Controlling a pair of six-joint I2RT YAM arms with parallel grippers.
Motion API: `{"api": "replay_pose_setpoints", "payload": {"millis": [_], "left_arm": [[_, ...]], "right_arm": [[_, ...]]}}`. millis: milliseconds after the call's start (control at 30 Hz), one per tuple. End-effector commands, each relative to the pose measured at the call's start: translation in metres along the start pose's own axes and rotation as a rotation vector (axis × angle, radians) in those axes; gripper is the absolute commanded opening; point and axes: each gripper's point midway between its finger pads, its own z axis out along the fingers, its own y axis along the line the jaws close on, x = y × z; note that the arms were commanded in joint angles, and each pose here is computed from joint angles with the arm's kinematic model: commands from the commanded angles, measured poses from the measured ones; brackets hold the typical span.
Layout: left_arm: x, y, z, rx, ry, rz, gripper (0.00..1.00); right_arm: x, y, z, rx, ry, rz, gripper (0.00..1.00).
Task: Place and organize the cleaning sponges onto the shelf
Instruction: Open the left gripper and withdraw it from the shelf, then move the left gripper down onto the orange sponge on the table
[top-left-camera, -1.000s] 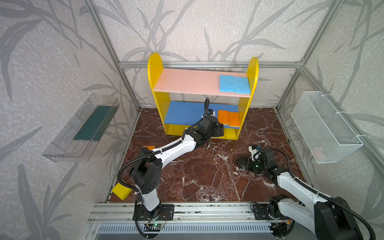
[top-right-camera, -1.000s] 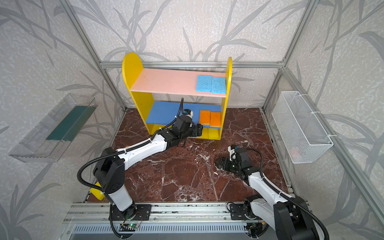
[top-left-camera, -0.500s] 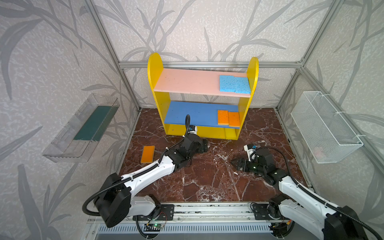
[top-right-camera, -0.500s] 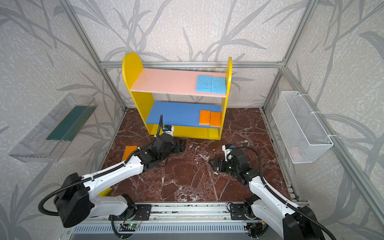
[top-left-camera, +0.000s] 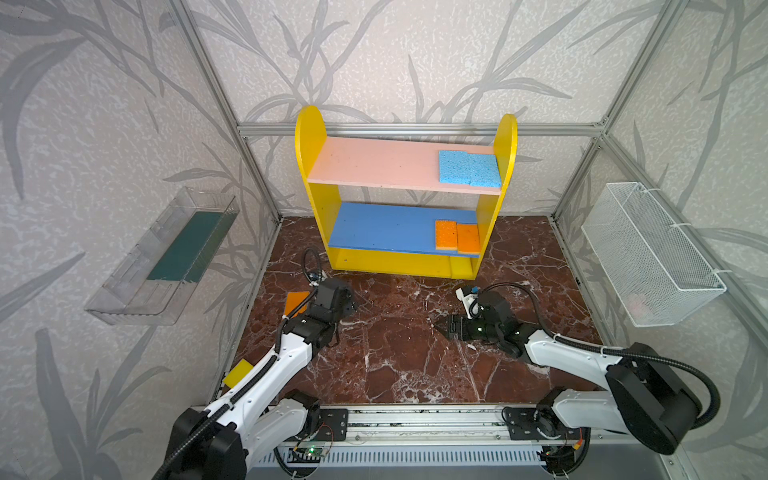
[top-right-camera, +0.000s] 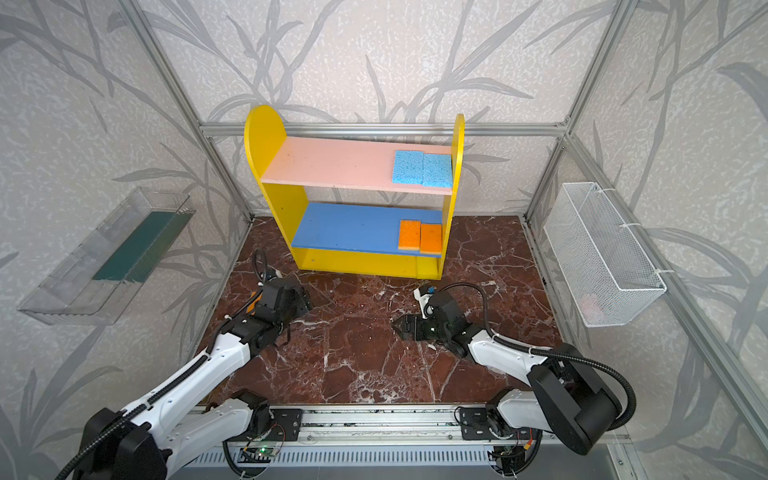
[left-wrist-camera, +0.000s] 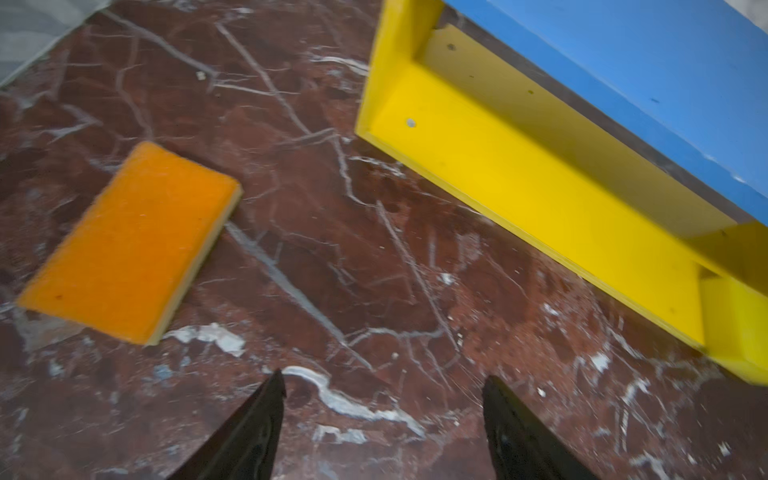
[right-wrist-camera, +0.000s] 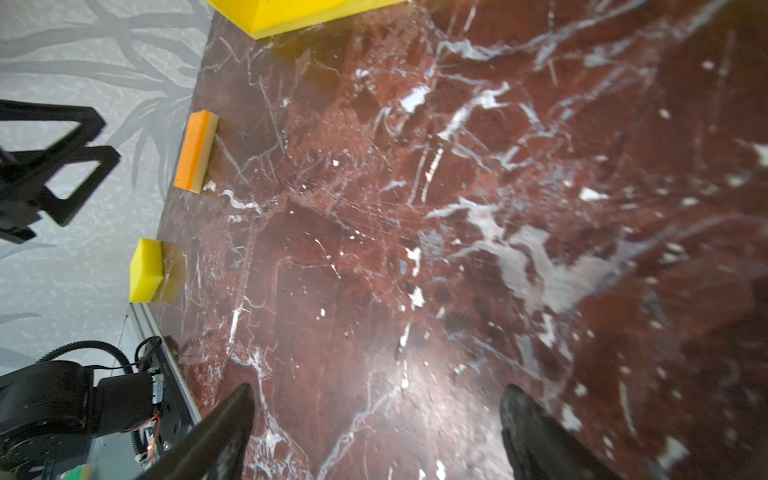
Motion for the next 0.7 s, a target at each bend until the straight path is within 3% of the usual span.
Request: {"api": "replay_pose_setpoints", "payload": {"millis": [0, 300, 467, 667], "left_arm": [[-0.002, 0.031, 0.008, -0.08, 0.009, -0.101, 0.75], [-0.026, 0.1, 0.038, -0.22, -0.017, -0.379, 0.79], [-0.044, 0.126, 0.045, -0.302, -0.041, -0.445, 0.84], [-0.062, 0.139, 0.056, -0.355, -0.035, -0.435, 0.89]], "right_arm": [[-0.009, 0.019, 0.007, -0.073, -0.01, -0.025, 0.91], [0.014, 0.012, 0.028, -0.118, 0.093, 0.051, 0.91], [0.019, 0.009, 0.033, -0.119, 0.119, 0.072, 0.91], [0.02, 0.005, 0.034, -0.131, 0.13, 0.103, 0.91]]}}
